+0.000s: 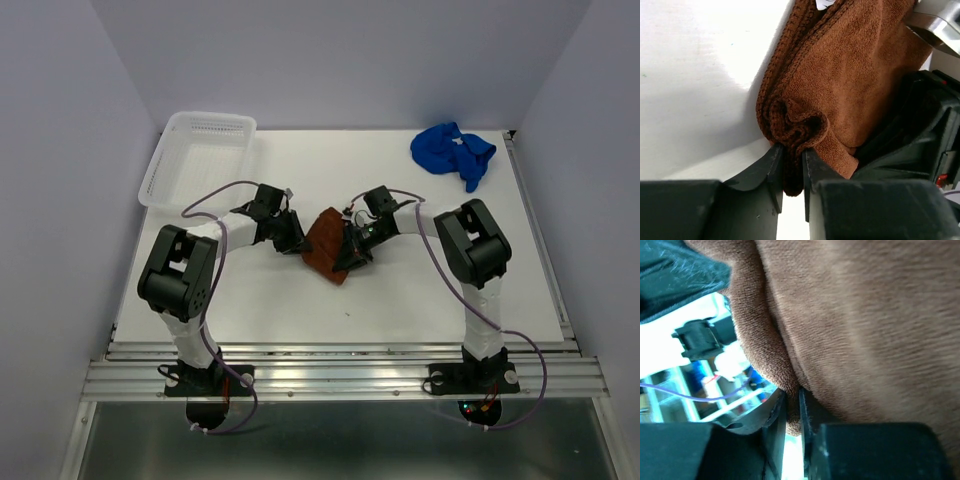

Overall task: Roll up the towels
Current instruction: Roll the towel

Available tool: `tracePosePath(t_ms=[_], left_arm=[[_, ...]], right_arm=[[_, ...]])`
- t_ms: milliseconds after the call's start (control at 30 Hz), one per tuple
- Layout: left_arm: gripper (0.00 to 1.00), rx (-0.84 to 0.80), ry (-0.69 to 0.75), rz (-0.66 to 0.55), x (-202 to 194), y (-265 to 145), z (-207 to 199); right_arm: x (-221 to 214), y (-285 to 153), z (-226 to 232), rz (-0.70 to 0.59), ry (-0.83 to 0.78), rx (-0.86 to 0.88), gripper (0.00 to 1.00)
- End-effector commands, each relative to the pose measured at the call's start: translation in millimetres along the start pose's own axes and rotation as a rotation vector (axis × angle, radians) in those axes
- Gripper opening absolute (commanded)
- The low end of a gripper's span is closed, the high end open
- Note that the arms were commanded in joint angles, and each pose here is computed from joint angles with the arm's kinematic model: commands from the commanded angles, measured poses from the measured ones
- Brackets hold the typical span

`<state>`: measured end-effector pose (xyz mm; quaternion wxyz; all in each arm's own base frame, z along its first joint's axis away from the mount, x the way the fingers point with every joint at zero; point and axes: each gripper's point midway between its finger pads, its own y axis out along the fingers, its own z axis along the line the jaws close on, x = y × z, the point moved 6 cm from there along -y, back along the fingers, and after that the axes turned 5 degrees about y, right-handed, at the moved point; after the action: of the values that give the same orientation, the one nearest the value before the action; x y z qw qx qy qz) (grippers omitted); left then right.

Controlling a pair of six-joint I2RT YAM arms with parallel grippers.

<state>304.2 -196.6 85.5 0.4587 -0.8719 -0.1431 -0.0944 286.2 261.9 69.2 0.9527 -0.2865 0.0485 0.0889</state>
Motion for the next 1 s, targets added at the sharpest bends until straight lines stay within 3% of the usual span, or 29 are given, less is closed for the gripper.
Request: tracePosePath(t_ms=[0, 67, 233, 333, 533, 867, 967], left_arm=[[0.13, 0.106, 0.010, 0.011, -1.7, 6.5, 8.8], [0.00, 0.129, -0.003, 0.015, -2.6, 5.1, 10.6], [0.00, 0.151, -0.034, 0.032, -3.8, -3.0, 7.7], [0.00, 0.147, -0.046, 0.073, -9.3, -8.4, 5.4], [0.00, 0.197, -0.086, 0.134, -14.3, -17.9, 4.7], [0.00, 0.212, -0.137, 0.218, -23.4, -25.2, 2.2], [0.00, 0.211, -0.148, 0.230, -24.9, -25.9, 2.3]], right_arm=[[13.0, -20.8, 13.7, -0.116, -0.190, -0.088, 0.24], [9.4, -28.5, 27.6, -0.139, -0.288, -0.094, 0.35], [-2.1, -40.9, 55.2, -0.251, -0.560, -0.228, 0.54], [-12.5, -56.2, 80.4, -0.359, -0.725, -0.265, 0.58], [-44.7, -35.1, 102.1, -0.454, -1.103, -0.446, 0.59], [-73.2, 6.4, 99.7, -0.430, -1.334, -0.652, 0.57], [-72.9, 11.5, 94.4, -0.436, -1.375, -0.728, 0.60]])
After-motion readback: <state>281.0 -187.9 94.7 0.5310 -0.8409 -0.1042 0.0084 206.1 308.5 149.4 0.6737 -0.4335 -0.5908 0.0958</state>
